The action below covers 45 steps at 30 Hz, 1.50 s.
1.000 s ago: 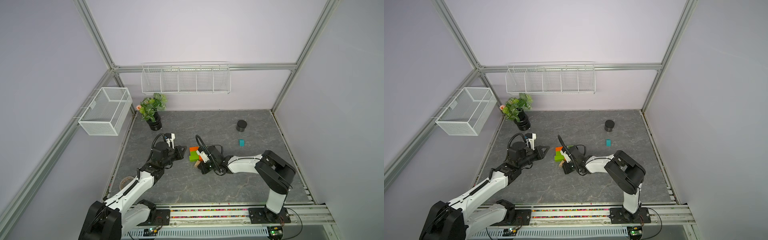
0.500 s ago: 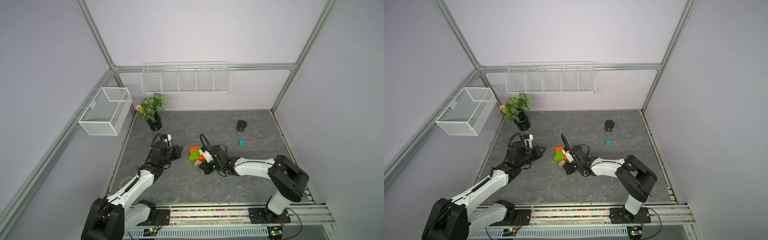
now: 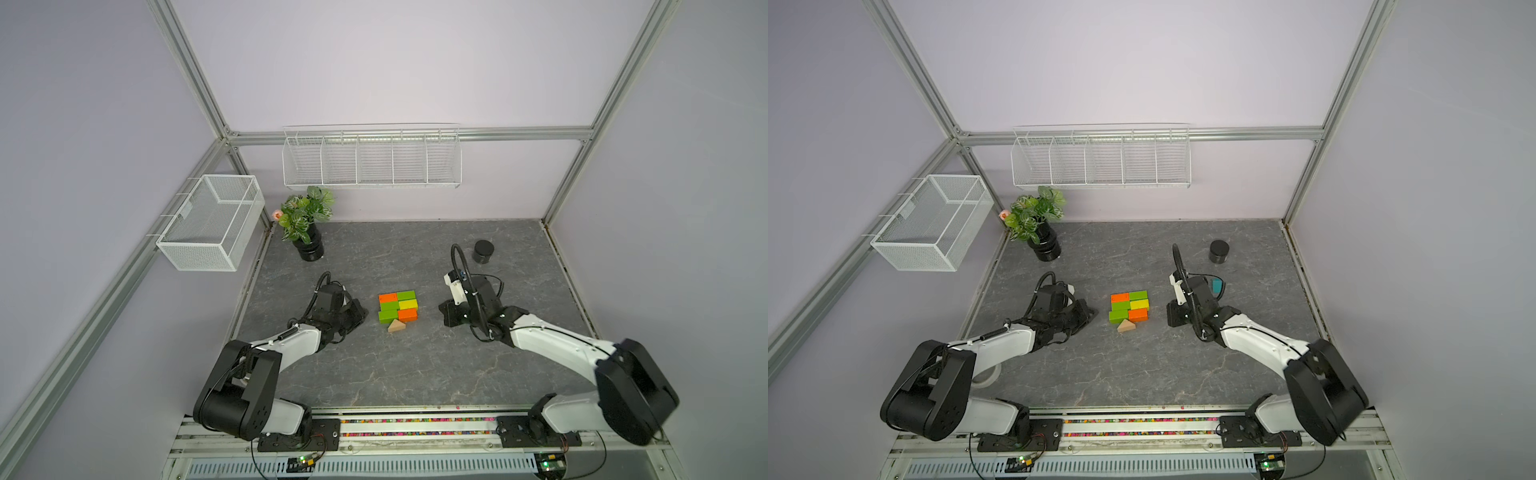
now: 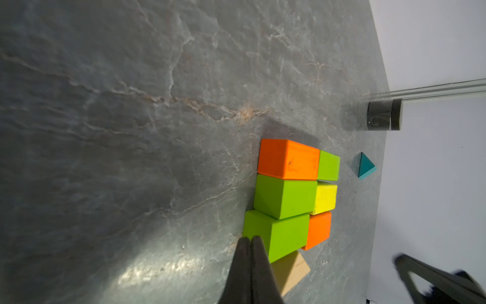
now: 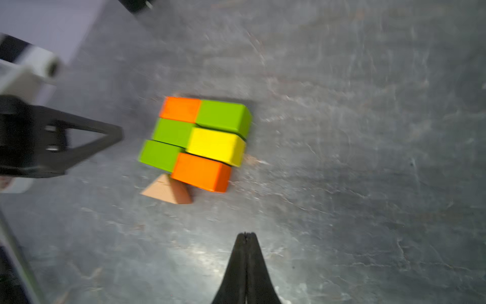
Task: Assemble a piece of candy with building blocks
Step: Assemble the building block at the center of the board, then adjust the building block at the center of the board.
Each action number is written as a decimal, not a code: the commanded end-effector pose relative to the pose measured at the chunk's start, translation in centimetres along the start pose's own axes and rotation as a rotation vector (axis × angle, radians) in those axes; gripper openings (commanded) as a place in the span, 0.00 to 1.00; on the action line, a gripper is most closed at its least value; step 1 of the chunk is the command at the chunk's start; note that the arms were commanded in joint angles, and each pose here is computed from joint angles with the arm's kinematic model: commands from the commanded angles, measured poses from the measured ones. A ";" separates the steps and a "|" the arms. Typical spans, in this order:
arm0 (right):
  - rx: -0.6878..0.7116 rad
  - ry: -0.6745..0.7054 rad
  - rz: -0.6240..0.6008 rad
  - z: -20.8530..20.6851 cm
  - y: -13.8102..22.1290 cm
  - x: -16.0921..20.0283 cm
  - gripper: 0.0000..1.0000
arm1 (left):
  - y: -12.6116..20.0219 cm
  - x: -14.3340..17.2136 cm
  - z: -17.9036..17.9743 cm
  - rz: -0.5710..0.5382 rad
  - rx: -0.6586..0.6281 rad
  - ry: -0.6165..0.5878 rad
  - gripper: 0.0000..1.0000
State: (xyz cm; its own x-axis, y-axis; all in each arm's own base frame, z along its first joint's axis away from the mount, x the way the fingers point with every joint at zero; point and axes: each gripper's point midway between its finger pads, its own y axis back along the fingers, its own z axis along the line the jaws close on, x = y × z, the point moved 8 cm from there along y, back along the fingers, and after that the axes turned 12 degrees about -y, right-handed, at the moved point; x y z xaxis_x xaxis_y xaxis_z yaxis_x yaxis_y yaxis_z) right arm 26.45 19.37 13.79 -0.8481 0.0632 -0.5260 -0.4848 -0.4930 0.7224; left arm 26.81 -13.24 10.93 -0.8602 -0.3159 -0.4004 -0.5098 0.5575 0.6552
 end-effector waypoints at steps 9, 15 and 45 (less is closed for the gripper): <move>-0.030 0.100 0.080 0.6 -6.4 -2.3 0.07 | -0.4 0.6 0.1 0.020 0.013 0.040 0.00; -0.028 0.115 0.093 0.5 -8.3 -2.6 0.07 | -1.1 1.2 0.3 0.056 0.007 0.044 0.00; -0.131 0.106 0.139 1.9 -10.5 -2.1 0.07 | -4.5 1.1 -1.1 0.104 0.067 0.033 0.00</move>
State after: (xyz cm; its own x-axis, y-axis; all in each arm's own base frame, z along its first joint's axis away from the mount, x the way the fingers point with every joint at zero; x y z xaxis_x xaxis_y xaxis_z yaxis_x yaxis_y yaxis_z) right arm 33.02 25.54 8.19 -0.8727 -0.0894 -0.4799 -0.3437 -0.5857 0.7341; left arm 27.35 -16.23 7.73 -0.9129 -0.2699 -0.3061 -0.4080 0.6184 0.6716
